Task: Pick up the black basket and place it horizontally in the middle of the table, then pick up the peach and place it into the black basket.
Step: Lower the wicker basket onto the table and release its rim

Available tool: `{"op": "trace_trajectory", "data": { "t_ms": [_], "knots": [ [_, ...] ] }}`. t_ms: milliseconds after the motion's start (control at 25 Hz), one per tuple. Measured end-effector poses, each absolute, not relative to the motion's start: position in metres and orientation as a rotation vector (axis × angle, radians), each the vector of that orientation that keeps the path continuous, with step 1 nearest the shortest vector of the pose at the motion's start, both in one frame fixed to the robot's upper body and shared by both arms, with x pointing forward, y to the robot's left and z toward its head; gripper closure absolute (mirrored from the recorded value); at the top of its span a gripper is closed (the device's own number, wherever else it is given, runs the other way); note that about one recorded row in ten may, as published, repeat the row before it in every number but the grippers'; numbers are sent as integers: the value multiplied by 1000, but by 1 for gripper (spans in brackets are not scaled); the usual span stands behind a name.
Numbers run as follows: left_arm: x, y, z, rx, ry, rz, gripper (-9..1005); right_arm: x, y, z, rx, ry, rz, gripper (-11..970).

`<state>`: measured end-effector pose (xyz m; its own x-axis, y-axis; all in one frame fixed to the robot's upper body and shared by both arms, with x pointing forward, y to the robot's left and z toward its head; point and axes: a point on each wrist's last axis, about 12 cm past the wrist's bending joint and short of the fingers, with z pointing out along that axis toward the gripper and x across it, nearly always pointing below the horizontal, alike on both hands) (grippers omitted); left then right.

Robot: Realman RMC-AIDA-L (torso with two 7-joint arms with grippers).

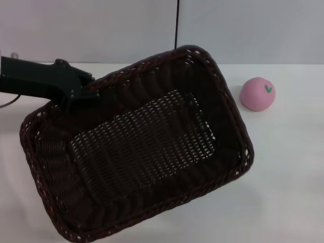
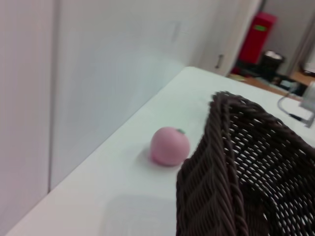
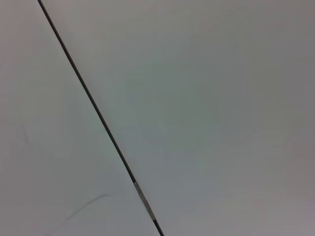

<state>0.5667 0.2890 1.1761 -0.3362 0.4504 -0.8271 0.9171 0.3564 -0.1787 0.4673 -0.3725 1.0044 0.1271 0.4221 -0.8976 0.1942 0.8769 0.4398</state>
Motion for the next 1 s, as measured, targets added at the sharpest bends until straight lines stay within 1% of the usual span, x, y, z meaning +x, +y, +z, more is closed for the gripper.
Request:
{"op": "trace_trajectory", "data": {
  "t_ms": [120, 200, 320, 360, 480, 520, 600, 640, 760, 840, 1000],
  "knots": [
    [569, 285, 1181, 1221, 1905, -857, 794, 467, -372, 1004, 521, 1453, 178, 356],
    [577, 273, 1192, 1293, 1855, -849, 789, 468, -372, 1005, 521, 1453, 179, 356],
    [579, 270, 1195, 1315, 1843, -845, 782, 468, -372, 1004, 522, 1453, 181, 356],
    [587, 252, 1204, 1442, 1805, -810, 780, 467, -372, 1004, 523, 1453, 181, 356],
    [590, 245, 1206, 1489, 1799, -802, 773, 466, -371, 1003, 528, 1455, 183, 356],
    [592, 237, 1209, 1552, 1800, -786, 770, 465, -370, 1002, 533, 1457, 186, 357],
    [592, 237, 1209, 1552, 1800, -786, 766, 465, -370, 1002, 534, 1458, 186, 357],
    [599, 215, 1214, 1692, 1786, -729, 763, 464, -370, 1002, 534, 1458, 185, 357],
    [602, 206, 1217, 1736, 1767, -706, 756, 463, -370, 1001, 537, 1461, 184, 357],
    [606, 192, 1223, 1789, 1710, -684, 751, 463, -370, 1000, 541, 1464, 185, 357],
    [608, 187, 1224, 1798, 1695, -684, 742, 462, -369, 999, 545, 1470, 186, 356]
  ]
}}
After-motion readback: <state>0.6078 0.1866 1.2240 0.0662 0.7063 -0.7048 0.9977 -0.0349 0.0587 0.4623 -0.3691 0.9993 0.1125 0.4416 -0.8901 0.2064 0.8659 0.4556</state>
